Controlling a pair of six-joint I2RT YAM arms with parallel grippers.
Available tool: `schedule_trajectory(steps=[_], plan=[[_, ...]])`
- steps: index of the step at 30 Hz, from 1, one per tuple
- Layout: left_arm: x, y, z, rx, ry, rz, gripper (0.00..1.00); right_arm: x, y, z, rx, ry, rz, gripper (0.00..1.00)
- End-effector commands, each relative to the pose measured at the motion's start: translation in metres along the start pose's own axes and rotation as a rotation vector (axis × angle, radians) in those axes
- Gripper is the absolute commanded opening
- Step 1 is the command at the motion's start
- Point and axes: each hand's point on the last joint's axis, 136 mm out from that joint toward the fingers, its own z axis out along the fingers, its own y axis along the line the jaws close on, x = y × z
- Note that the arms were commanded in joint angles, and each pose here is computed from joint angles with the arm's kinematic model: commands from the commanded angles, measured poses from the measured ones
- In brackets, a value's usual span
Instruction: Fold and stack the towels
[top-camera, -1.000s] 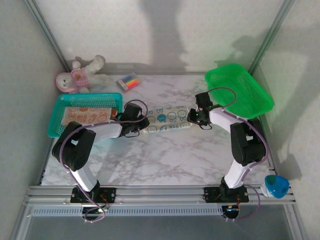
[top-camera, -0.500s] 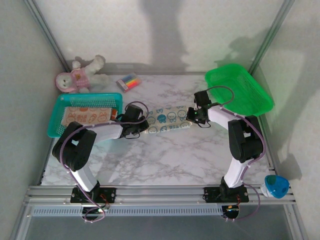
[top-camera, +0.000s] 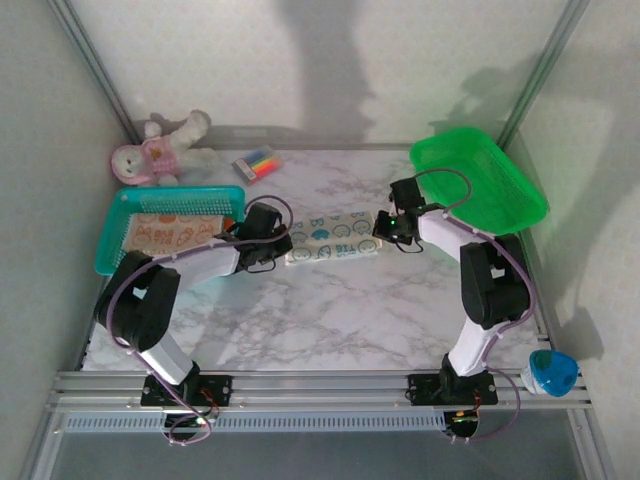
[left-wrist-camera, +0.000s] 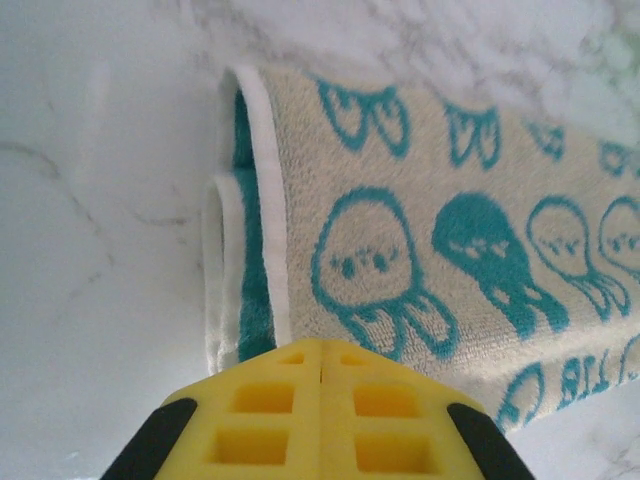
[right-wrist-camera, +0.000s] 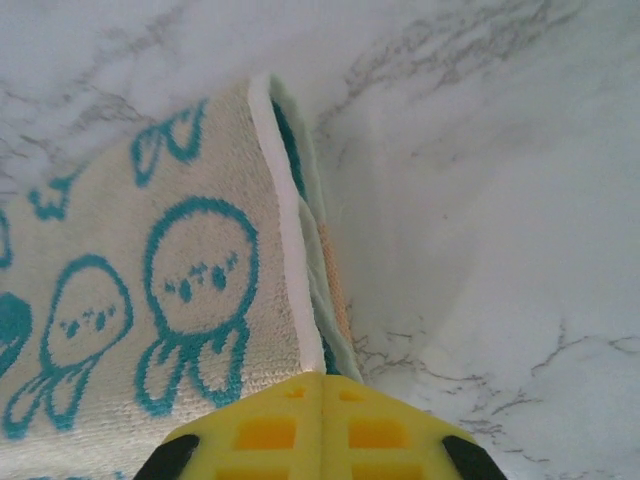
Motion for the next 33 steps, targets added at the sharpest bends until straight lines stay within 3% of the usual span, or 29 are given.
schedule_trajectory(steps=[1, 17, 25, 33], plan=[[-0.032, -0.007, -0.016, -0.003, -0.071, 0.031, 0.0, -0.028, 0.01, -0.025, -0.036, -0.075, 0.008, 0.0], [-0.126, -0.039, -0.001, 0.012, -0.195, 0.106, 0.0, -0.107, 0.041, -0.023, -0.101, -0.172, 0.021, 0.0], [-0.143, -0.035, 0.015, 0.006, -0.268, 0.136, 0.0, -0.128, 0.043, -0.004, -0.102, -0.171, 0.003, 0.0], [-0.143, -0.039, 0.02, 0.114, -0.369, 0.131, 0.0, -0.13, 0.034, 0.006, -0.108, -0.172, -0.013, 0.0]])
